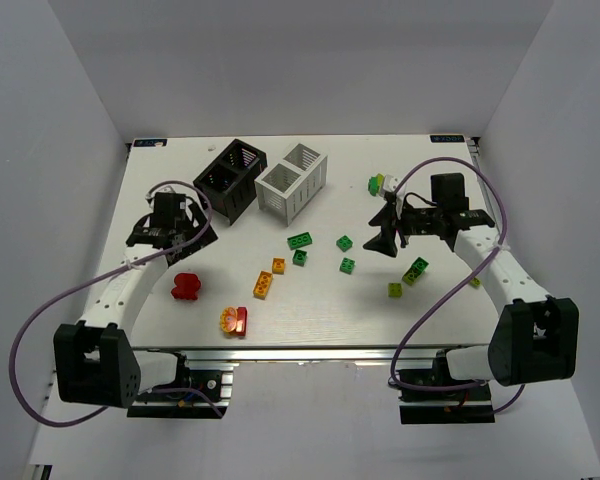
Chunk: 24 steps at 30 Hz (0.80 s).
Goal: Sort the legos into containers by color
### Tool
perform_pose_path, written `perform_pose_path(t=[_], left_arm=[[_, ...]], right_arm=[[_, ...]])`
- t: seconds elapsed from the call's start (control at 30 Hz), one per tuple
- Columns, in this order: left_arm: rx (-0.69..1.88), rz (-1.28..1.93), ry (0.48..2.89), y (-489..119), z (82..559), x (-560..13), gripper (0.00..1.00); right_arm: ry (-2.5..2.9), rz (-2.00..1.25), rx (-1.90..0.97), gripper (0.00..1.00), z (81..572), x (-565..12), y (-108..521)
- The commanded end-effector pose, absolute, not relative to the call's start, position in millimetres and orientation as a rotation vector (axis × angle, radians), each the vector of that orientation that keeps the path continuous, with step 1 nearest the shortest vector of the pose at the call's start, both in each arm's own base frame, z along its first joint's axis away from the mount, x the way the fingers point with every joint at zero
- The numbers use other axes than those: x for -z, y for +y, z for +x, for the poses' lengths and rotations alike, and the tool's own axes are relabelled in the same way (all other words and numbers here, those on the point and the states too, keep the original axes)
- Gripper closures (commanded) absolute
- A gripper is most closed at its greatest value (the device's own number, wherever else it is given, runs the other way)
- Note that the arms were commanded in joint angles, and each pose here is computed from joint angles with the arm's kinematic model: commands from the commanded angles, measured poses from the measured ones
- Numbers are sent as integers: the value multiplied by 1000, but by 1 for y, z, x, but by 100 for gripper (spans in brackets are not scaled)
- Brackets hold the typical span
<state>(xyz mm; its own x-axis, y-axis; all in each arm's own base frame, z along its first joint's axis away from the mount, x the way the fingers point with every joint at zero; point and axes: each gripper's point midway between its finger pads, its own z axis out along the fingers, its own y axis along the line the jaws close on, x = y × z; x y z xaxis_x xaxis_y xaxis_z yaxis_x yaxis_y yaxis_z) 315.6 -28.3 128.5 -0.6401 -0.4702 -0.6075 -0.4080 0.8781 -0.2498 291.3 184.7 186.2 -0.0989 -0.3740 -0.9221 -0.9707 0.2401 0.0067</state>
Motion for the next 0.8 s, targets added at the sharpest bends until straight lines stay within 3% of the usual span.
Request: perform_pose_path(t=[0.0, 0.43, 0.77], left_arm=[[85, -558, 2512, -30, 291, -109, 2], [-266, -310, 2771, 3, 283, -80, 2], [-338, -293, 2817, 8, 278, -61, 2]], right_arm=[[1622, -1293, -901, 27, 284, -185, 190], [1649, -1279, -912, 26, 285, -180, 191], [1658, -1273, -913, 26, 289, -181, 191]])
